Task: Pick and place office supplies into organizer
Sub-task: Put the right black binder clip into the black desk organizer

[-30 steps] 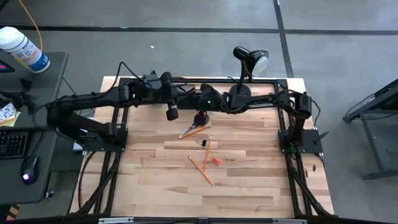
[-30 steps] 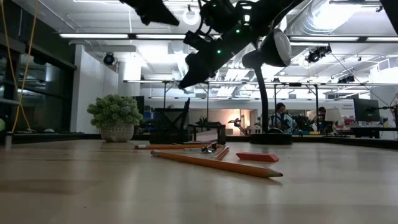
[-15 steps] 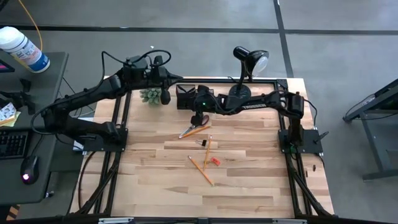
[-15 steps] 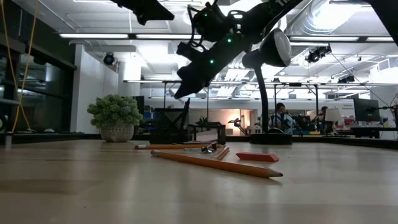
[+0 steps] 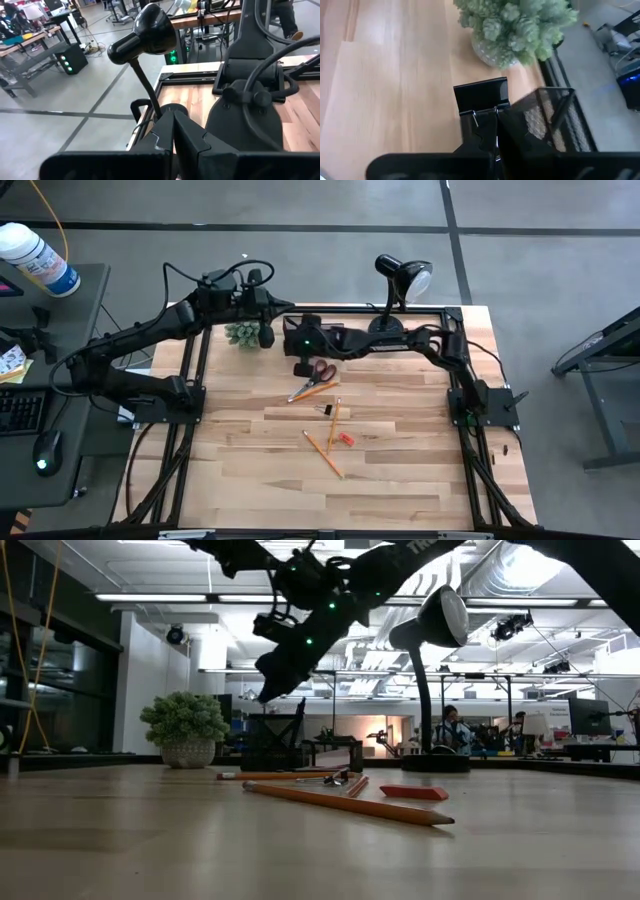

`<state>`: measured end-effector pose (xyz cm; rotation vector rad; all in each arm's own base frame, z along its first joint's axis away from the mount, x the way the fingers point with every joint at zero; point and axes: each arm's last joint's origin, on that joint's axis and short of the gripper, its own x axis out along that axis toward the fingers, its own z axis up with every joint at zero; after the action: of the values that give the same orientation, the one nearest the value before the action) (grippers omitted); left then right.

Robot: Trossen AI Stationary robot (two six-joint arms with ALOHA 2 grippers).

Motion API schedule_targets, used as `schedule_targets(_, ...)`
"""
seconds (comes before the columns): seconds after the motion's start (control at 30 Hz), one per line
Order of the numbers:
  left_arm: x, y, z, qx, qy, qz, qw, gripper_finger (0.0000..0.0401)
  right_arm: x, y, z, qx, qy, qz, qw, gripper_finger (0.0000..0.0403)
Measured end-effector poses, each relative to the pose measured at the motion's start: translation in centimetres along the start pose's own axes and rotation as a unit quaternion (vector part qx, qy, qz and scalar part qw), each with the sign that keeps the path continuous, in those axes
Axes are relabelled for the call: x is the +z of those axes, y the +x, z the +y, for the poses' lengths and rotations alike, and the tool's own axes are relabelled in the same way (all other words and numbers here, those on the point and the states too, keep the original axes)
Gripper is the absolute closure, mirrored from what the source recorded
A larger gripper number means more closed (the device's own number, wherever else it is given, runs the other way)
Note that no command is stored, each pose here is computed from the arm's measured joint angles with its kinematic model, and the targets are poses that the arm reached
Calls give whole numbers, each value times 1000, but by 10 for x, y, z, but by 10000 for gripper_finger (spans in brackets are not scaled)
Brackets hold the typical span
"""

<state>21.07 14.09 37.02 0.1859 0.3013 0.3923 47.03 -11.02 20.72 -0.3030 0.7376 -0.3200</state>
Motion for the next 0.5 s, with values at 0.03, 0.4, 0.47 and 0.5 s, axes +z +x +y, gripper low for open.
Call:
schedule_targets(0.03, 0, 0, 0, 0, 0, 0, 1000, 399, 0, 2, 1, 4, -1, 4, 1000, 403)
schedule_targets(0.4, 7, -9, 1, 12, 19, -23, 999, 398, -8, 6, 5, 22, -9, 25, 999, 403)
schedule_targets(0.47, 7, -9, 1, 12, 15, -26, 999, 398, -7, 5, 4, 19, -14, 23, 999, 403)
schedule_targets(0.5, 7, -9, 1, 12, 15, -27, 999, 399, -7, 5, 4, 13, -18, 23, 999, 403)
